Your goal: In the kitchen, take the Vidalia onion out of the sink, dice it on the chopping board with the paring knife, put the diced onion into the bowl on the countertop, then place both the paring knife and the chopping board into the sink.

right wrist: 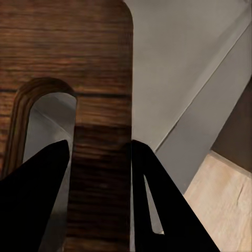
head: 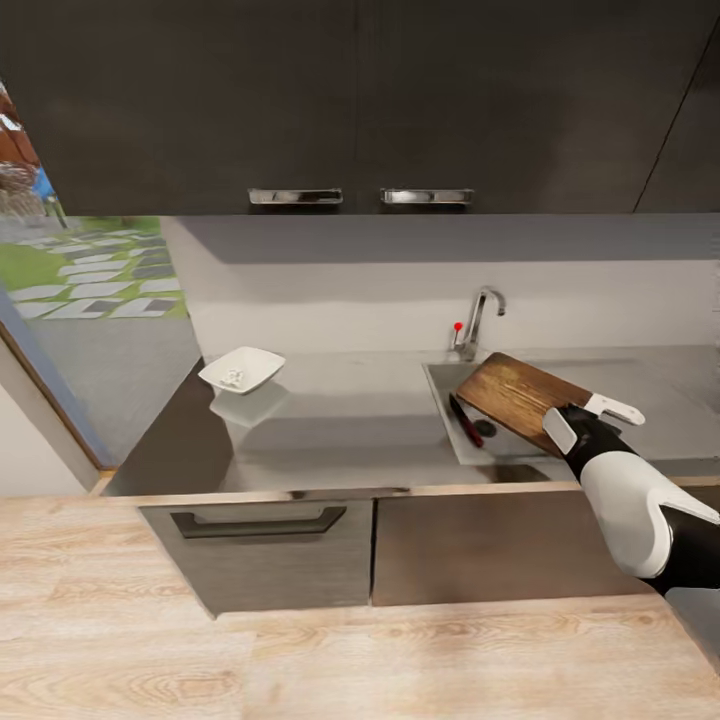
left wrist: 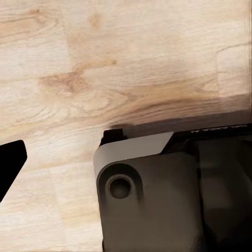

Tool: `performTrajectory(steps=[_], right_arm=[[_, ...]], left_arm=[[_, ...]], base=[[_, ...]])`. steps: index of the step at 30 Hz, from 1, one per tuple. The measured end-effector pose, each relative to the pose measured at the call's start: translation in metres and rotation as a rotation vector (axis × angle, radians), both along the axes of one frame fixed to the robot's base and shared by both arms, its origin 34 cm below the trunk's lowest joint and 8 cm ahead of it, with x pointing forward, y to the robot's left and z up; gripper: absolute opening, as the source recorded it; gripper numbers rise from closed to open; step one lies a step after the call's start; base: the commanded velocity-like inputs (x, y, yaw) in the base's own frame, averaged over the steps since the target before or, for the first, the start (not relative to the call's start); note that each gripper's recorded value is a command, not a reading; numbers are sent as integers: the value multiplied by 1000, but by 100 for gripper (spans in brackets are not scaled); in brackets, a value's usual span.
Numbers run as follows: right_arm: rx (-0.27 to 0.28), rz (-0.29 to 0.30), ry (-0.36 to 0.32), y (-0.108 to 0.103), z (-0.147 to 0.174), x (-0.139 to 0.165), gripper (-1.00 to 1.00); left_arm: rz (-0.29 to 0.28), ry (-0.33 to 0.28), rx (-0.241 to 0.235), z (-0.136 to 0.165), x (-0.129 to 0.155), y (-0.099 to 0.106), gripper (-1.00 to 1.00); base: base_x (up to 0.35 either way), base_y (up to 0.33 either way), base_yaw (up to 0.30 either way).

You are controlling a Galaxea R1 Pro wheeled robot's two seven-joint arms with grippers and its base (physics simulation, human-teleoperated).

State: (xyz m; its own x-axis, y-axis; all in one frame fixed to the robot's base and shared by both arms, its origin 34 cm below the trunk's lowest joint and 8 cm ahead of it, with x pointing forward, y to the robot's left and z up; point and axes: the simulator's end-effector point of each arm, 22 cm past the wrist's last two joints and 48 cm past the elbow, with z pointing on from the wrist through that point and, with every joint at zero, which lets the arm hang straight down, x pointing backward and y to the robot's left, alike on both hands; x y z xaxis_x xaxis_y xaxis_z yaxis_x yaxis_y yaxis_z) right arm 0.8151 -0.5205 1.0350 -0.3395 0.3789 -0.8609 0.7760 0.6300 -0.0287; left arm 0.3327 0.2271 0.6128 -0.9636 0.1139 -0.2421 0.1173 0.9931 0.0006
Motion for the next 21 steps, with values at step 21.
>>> performTrajectory(steps=[21], right_arm=[[150, -49, -3, 53, -30, -2, -100]], left_arm=[[41, -1, 30, 0, 0, 28, 100]], base=[[225, -82, 0]])
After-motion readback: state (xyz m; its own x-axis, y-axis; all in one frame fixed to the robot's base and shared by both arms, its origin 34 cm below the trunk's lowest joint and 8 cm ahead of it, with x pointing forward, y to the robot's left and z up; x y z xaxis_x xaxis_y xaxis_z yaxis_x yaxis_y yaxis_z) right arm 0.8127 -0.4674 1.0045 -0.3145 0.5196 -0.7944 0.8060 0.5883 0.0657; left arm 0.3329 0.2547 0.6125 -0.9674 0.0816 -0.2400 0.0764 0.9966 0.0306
